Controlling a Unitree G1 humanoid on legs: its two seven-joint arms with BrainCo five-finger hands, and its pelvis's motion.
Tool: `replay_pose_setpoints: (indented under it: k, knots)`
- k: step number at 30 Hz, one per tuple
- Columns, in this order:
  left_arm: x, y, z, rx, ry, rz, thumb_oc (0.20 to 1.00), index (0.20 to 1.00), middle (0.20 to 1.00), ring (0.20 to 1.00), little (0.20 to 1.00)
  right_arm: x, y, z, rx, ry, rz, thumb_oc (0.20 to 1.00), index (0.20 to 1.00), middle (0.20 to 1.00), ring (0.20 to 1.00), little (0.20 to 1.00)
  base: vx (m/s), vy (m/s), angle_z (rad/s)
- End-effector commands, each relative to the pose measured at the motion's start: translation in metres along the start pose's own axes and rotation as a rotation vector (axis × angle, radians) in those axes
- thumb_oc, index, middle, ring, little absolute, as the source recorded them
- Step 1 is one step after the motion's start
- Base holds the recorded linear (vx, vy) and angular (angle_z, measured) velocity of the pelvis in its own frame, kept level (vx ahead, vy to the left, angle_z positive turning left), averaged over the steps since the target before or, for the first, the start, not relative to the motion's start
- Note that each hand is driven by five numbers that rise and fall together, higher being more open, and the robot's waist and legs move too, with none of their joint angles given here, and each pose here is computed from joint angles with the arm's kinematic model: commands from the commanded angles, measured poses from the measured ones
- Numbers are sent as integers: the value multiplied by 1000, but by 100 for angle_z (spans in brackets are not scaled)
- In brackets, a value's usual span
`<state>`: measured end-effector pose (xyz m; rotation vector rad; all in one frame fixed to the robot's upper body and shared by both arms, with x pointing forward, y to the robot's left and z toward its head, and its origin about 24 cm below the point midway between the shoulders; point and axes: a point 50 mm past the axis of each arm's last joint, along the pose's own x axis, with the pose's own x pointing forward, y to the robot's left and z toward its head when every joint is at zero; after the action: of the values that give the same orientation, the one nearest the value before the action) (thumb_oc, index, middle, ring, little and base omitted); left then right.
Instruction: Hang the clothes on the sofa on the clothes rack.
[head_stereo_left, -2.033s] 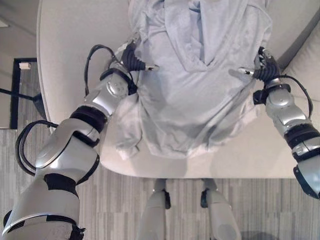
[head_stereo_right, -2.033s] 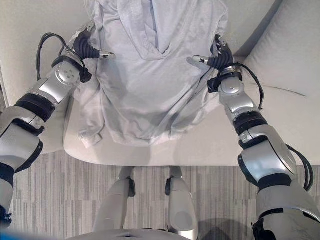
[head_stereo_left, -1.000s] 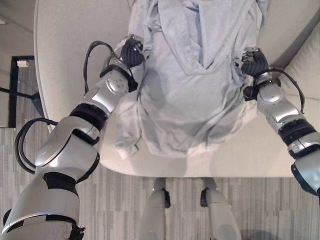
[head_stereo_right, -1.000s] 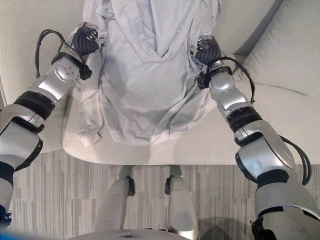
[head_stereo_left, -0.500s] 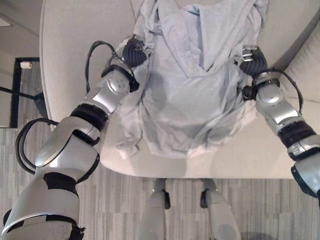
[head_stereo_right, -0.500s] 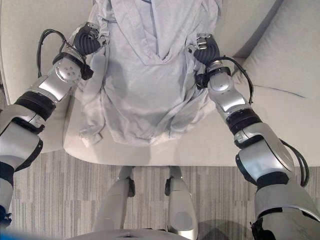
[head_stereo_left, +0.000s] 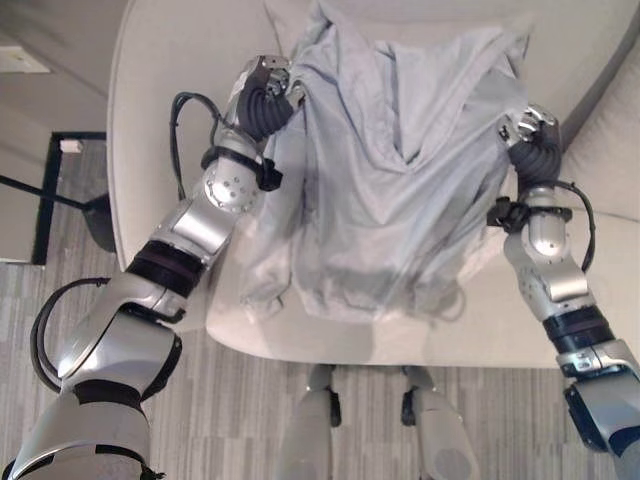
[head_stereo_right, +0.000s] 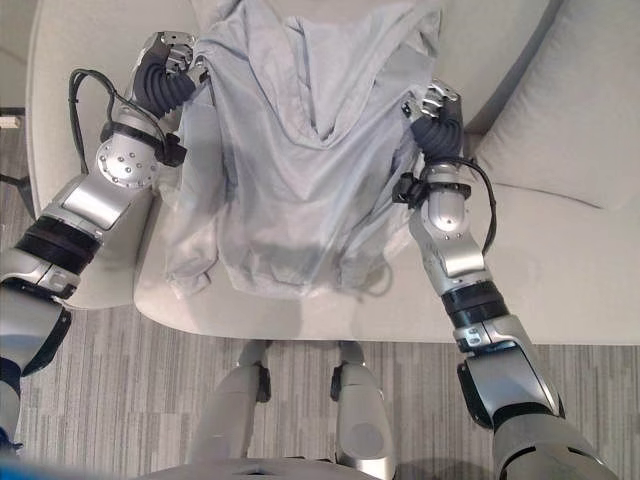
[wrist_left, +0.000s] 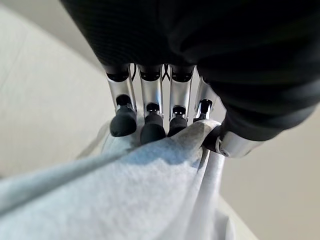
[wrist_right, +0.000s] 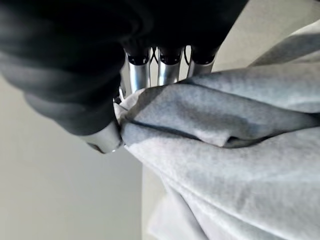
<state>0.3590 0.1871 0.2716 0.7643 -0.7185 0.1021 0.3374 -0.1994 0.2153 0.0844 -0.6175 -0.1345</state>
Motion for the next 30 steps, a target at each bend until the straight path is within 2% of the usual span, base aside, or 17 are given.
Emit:
replay_pose_setpoints:
  k: [1, 5, 19, 30]
  knots:
    - [-2, 17, 5, 16, -78, 72, 200, 200, 200, 200, 200, -2, -8, 26, -6, -174, -4, 200, 200, 200, 200, 200, 83, -37, 3]
    - [-29, 42, -4, 53, -72, 114, 200, 200, 200, 200, 200, -13, -22, 34, -56, -205, -12, 200, 200, 200, 200, 200, 99, -45, 11]
    - [-82, 91, -38, 168, 73, 202, 200, 200, 200, 200, 200, -13, -39, 45, -177, -226, 10, 200, 200, 200, 200, 200, 46, -77, 23]
    - [-85, 99, -35, 187, 58, 247, 200, 200, 200, 200, 200, -3, -24, 51, -163, -253, 90, 200, 200, 200, 200, 200, -61, 34, 41]
